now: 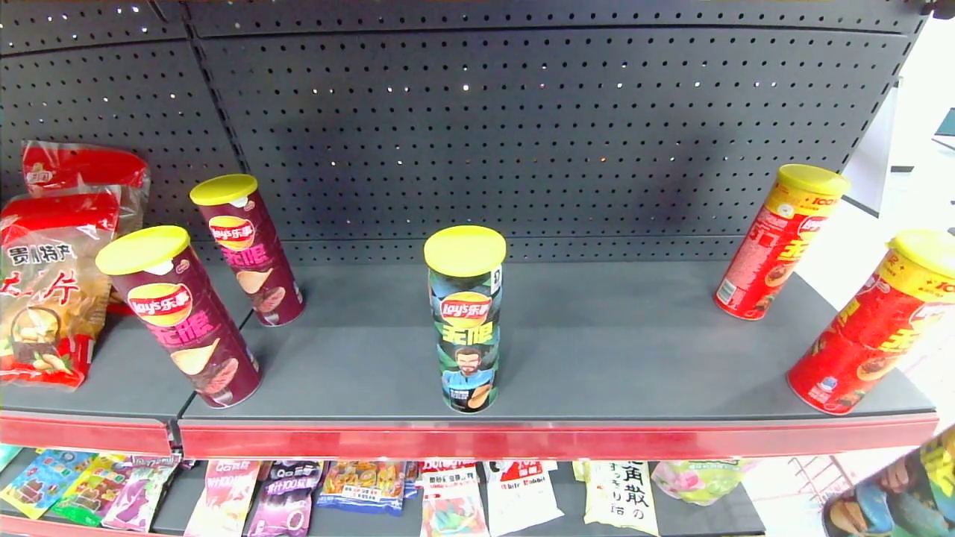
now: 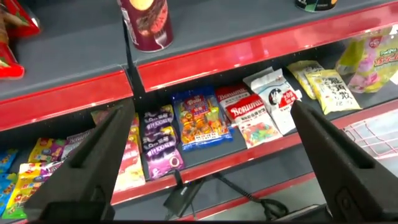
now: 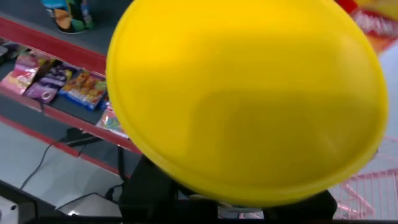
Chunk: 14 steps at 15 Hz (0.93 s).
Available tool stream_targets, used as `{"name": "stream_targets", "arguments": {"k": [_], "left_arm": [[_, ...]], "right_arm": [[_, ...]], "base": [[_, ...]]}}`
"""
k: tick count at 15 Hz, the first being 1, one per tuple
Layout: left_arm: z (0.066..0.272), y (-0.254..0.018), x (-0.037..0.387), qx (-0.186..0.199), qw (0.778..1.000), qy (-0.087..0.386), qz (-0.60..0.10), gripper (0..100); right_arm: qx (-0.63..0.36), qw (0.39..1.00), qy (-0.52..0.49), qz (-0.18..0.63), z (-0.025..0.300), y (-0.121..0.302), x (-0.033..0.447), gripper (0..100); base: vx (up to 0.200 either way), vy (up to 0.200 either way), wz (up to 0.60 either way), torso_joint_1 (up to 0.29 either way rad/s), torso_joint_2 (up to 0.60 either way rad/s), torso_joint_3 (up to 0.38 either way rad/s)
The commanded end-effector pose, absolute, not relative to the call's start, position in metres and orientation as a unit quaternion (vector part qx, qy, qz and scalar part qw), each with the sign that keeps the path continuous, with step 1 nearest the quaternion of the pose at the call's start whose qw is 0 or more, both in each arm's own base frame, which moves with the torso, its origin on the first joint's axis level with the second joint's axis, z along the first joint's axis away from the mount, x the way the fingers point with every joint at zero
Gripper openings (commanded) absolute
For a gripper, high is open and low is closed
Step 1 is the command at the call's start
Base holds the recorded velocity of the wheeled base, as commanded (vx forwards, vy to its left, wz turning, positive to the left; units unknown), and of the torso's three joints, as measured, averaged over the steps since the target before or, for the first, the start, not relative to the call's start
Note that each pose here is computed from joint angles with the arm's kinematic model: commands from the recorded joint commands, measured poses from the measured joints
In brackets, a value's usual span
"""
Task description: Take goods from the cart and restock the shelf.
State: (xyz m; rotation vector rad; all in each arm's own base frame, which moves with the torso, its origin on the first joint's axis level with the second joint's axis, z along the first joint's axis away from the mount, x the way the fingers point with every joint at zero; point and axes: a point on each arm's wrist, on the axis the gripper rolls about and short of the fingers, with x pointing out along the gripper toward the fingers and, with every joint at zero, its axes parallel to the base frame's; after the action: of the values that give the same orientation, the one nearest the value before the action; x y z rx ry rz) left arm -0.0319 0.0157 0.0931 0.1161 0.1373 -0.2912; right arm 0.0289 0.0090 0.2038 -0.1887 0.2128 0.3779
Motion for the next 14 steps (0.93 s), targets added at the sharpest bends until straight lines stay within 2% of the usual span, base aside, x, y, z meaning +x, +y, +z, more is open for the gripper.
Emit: {"name": "stream_targets", "arguments": {"k": [1,7,14], "left_arm": [[0.091,0.016,-0.031,0.058,0.985,0.071,-0.145,100],[0.091,0.016,-0.032,0.059,0.986,0.070,-0.138,100],[0.091,0.016,-0.032,0.058,0.987,0.070,-0.136,100]], "right_arm": [[-0.109,0.940,0.152,0.286,0.255,0.038,0.113,0],[-0.123,0.921,0.155,0.336,0.259,0.088,0.210,0],[-0.127,0.906,0.126,0.384,0.250,0.155,0.284,0]], "base": [[0.000,0.000,0.00,0.000,0.00,0.000],[0.000,0.000,0.00,0.000,0.00,0.000],[0.000,0.000,0.00,0.000,0.00,0.000]]}}
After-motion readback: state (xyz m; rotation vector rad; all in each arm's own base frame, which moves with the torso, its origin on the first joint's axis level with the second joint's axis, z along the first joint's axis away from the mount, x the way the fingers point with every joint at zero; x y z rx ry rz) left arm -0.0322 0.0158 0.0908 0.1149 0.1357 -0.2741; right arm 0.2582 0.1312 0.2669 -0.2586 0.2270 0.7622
